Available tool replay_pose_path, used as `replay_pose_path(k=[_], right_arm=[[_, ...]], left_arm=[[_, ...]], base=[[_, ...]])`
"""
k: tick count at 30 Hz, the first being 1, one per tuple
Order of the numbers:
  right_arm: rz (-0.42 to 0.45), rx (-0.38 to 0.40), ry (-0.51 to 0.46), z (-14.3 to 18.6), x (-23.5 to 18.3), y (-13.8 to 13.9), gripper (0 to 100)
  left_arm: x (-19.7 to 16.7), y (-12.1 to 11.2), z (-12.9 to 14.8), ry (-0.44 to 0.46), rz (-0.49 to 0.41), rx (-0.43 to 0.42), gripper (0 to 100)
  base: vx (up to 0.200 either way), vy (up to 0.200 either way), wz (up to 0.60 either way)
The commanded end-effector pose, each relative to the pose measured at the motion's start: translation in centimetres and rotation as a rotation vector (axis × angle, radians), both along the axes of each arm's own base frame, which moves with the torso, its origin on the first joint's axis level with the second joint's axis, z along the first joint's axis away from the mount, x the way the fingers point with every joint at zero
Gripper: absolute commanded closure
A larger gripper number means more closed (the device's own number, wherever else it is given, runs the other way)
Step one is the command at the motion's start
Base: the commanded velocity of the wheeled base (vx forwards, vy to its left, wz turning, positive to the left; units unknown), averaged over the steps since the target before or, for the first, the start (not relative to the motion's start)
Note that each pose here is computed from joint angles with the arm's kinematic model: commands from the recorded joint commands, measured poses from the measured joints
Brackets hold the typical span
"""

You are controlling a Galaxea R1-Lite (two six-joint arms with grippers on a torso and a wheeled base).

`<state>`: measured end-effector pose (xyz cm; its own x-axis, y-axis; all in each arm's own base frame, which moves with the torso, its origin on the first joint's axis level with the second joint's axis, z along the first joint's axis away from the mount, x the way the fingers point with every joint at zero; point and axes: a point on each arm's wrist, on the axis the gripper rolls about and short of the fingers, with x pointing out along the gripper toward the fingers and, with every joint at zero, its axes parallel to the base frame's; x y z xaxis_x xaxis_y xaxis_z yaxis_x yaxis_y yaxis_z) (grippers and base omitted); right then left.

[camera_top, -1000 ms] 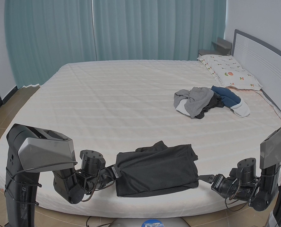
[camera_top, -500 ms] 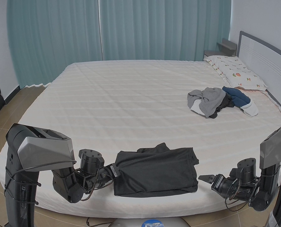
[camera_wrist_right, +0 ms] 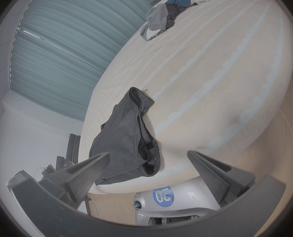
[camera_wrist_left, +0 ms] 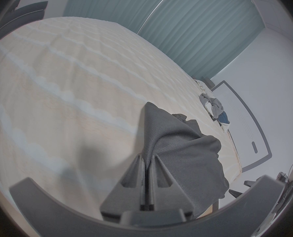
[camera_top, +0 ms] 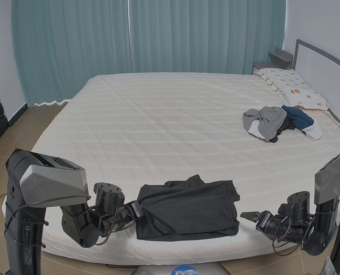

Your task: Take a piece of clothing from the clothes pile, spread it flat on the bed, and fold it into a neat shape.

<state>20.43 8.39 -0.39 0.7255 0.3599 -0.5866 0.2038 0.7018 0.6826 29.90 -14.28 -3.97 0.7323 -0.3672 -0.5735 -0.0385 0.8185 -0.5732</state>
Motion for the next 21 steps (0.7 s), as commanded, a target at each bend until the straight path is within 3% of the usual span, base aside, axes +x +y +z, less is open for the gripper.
replay_pose_path(k=[1, 16, 21], right_arm=[[0.001, -0.001, 0.003, 0.0, -0.3, -0.1, 0], [-0.003, -0.003, 0.003, 0.0, -0.3, -0.2, 0], [-0.011, -0.009, 0.002, 0.0, -0.3, -0.2, 0]], left_arm=[[-0.1, 0.0, 0.0, 0.001, 0.005, 0.004, 100], [-0.8, 0.0, -0.1, 0.016, 0.002, 0.019, 100], [-1.5, -0.3, 0.3, 0.021, -0.015, 0.022, 100]], base=[[0.000, 0.200, 0.00], [0.000, 0.200, 0.00], [0.000, 0.000, 0.00]])
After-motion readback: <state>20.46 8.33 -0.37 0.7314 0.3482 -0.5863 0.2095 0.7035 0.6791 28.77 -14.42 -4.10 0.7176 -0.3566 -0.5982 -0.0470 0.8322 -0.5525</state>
